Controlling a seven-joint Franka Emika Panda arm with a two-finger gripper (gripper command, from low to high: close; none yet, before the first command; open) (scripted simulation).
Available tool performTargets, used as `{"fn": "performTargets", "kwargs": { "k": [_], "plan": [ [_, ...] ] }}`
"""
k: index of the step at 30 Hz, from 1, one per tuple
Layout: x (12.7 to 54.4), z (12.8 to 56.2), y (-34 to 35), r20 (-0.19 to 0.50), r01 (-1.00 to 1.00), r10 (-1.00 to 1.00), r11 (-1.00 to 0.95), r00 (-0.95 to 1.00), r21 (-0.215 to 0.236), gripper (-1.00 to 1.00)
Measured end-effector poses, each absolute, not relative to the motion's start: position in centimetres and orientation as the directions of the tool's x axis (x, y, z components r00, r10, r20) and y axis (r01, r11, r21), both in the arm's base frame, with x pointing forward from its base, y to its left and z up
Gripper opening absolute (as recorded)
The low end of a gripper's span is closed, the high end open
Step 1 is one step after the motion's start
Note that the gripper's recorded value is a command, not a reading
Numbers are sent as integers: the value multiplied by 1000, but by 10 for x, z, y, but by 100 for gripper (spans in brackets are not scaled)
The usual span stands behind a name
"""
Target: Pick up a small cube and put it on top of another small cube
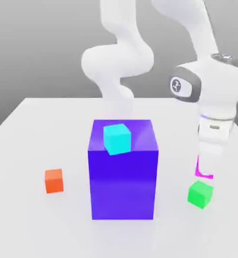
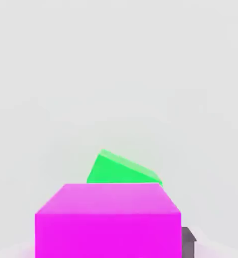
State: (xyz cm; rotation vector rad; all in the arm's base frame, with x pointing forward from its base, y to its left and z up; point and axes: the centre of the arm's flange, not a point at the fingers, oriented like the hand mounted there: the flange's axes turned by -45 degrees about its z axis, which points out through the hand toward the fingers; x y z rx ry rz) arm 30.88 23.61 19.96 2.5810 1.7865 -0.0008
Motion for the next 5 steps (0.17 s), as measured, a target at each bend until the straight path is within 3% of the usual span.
{"fn": "performTargets", "kwargs": {
  "k": [1,2,5],
  "plan": [
    [308,189,236,-2,937,937,-350,350,1,-100],
    [307,182,236,-1,937,937,-349,349,1,100],
    [307,182,236,-1,937,937,-349,349,1,100]
  ]
}}
